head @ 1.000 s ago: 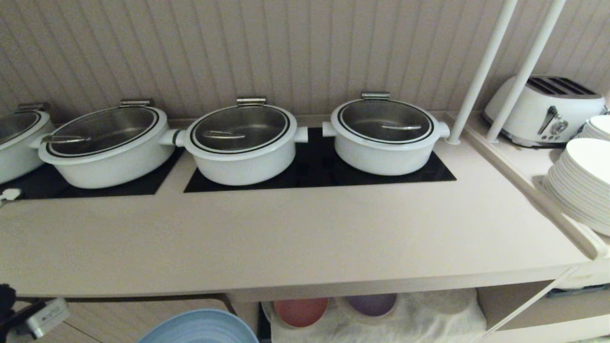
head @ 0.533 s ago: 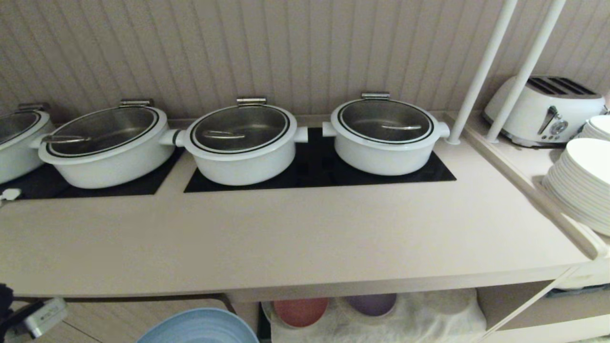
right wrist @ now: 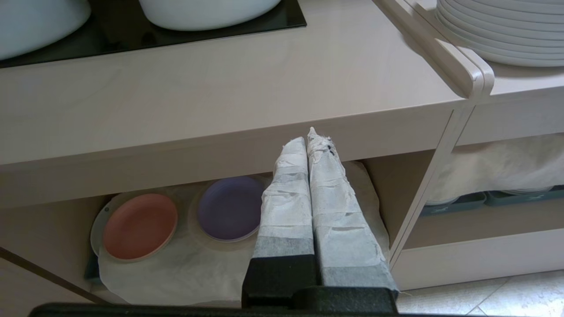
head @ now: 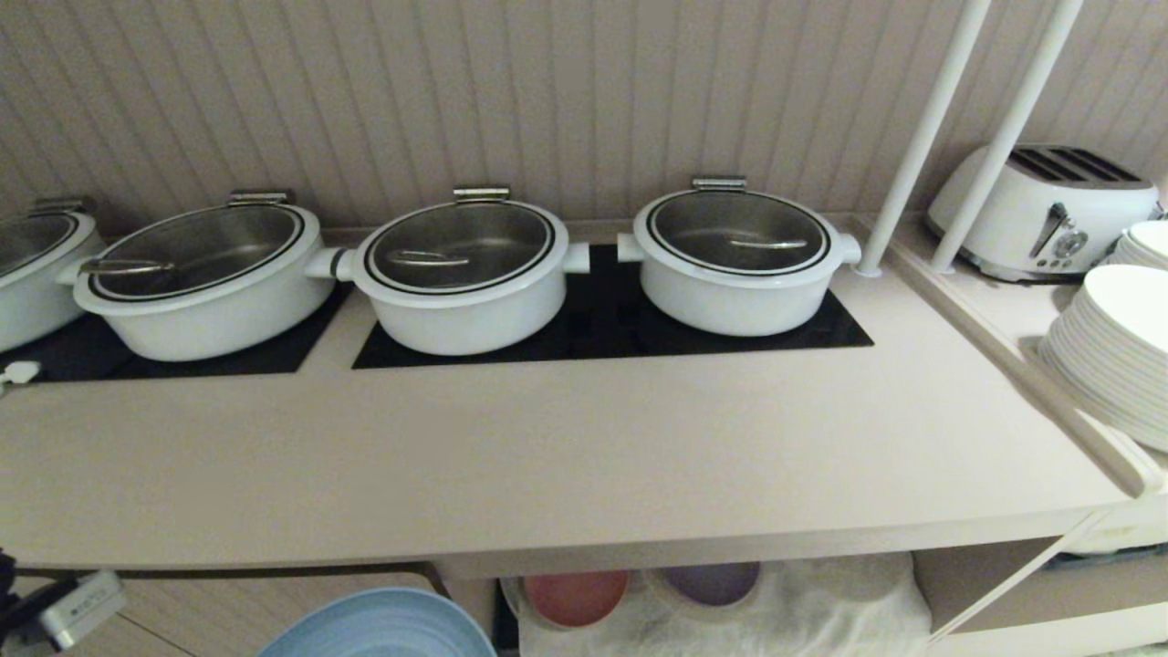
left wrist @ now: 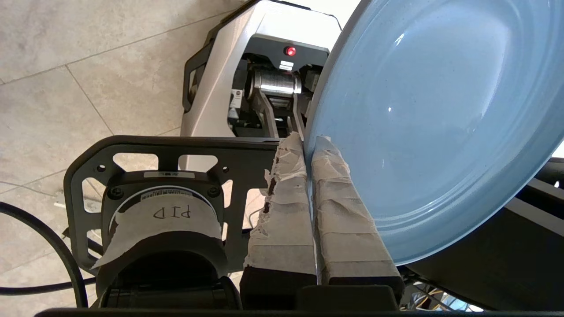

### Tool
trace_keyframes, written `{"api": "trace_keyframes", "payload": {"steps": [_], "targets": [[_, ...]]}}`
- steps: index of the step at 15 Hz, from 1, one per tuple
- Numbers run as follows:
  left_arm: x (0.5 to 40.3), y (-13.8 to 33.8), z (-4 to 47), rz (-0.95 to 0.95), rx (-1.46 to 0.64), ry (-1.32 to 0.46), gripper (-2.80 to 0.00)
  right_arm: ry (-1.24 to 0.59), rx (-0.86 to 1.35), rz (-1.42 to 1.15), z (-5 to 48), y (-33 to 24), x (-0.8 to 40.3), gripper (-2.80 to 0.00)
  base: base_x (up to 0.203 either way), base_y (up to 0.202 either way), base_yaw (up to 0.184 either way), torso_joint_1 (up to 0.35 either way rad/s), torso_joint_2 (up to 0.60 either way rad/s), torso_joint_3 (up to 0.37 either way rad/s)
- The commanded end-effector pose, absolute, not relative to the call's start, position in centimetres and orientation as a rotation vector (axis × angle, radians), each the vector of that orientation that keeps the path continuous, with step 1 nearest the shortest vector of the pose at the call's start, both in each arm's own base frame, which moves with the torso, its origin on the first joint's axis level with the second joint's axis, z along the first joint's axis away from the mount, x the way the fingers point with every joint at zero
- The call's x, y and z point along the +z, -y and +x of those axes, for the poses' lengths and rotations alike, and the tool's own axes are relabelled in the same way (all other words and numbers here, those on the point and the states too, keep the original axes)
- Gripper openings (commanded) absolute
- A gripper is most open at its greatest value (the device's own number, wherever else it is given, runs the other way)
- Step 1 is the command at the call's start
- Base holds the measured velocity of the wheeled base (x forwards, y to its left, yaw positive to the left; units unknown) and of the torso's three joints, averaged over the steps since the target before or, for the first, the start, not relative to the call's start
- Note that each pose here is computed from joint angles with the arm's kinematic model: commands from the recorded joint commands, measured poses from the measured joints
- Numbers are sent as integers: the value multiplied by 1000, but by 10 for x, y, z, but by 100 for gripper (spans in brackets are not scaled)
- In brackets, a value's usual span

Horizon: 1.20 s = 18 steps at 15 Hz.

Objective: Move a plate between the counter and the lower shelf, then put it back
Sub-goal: Put the plate in the cupboard

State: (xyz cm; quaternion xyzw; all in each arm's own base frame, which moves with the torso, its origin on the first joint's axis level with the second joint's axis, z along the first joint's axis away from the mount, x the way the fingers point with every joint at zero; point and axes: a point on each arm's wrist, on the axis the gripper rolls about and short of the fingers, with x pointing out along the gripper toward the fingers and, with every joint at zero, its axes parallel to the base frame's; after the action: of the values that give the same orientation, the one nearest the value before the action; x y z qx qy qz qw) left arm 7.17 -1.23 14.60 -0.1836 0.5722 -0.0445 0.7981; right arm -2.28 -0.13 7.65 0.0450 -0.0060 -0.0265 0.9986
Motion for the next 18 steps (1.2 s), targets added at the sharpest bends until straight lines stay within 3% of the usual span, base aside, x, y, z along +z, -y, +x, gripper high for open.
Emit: {"api": "trace_keyframes", "payload": {"steps": [1, 18], "targets": [[146, 12, 71, -396, -93, -1231, -280, 13, -53, 91, -23, 1, 77, -280, 0, 0, 0, 0, 0, 0], [139, 12, 60, -396, -104, -1239, -280, 12, -53, 91, -23, 1, 76, -280, 0, 0, 0, 0, 0, 0]]}}
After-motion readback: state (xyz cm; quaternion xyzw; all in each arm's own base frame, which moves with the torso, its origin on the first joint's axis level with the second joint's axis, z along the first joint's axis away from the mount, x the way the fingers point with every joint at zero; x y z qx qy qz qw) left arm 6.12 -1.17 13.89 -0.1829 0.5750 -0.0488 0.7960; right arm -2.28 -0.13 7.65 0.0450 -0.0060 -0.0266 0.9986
